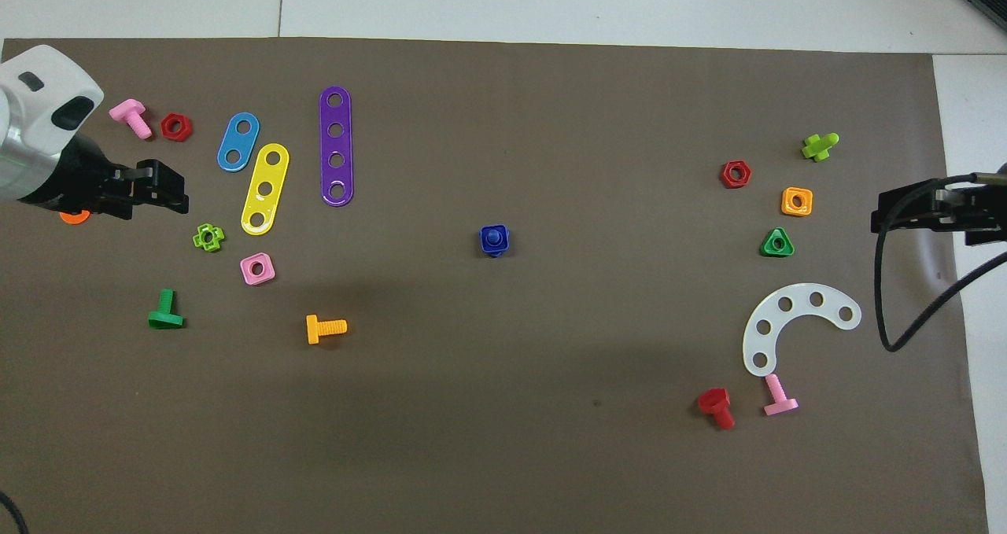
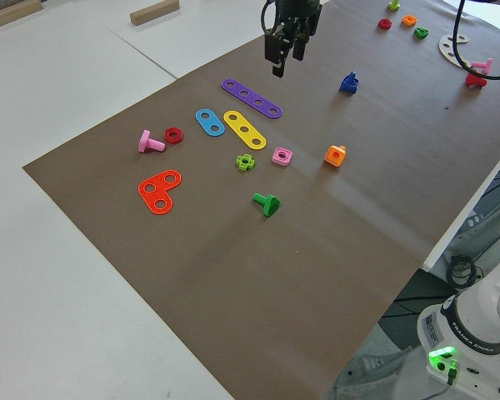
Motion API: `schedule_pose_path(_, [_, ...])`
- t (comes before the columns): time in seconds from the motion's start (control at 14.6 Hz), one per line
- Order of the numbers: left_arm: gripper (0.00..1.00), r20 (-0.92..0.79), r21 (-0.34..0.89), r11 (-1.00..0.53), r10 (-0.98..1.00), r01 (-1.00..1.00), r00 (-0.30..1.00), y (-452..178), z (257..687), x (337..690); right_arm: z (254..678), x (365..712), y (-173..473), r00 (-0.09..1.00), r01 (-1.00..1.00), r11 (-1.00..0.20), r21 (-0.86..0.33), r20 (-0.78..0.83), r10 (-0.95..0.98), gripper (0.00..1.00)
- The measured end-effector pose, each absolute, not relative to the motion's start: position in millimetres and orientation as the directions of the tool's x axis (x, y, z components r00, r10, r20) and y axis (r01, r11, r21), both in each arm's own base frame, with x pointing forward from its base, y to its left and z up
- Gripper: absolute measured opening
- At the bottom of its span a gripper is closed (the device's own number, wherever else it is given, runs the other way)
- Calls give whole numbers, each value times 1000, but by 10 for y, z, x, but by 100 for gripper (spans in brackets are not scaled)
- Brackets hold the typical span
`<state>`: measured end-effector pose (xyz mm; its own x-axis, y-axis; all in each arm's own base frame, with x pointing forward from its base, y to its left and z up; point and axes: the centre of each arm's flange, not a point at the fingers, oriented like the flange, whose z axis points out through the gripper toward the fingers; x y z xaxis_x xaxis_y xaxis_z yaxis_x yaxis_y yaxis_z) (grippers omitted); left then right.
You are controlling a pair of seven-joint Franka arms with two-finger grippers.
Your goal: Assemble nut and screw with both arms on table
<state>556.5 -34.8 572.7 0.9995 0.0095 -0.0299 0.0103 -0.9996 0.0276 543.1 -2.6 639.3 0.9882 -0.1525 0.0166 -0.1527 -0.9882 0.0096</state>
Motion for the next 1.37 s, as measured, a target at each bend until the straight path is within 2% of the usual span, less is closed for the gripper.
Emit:
schedule_pose_path(0.27, [76, -27, 21, -1000, 3, 3, 1000, -342, 5990, 5282, 6393, 5431, -26, 988, -153, -988, 10, 17, -152, 100])
schedule_pose_path(0.34, [82, -26, 21, -1000, 2, 2, 1000, -345, 6045, 5236, 6393, 5431, -26, 988, -153, -988, 10, 17, -153, 100])
schedule_pose_path(0.41, [82, -24, 21, -1000, 1, 1, 1000, -345, 6093, 5197, 6393, 5431, -26, 988, -153, -988, 10, 17, -153, 100])
schedule_pose_path(0.62, [100, -12, 21, -1000, -9, -9, 1000, -391, 6211, 5110, 6393, 5431, -26, 988, -153, -988, 10, 17, -153, 100])
schedule_pose_path(1.37, [100, 23, 4, -999, -33, -33, 999, -501, 6368, 5069, 6393, 5431, -26, 988, -153, -988, 10, 17, -152, 100])
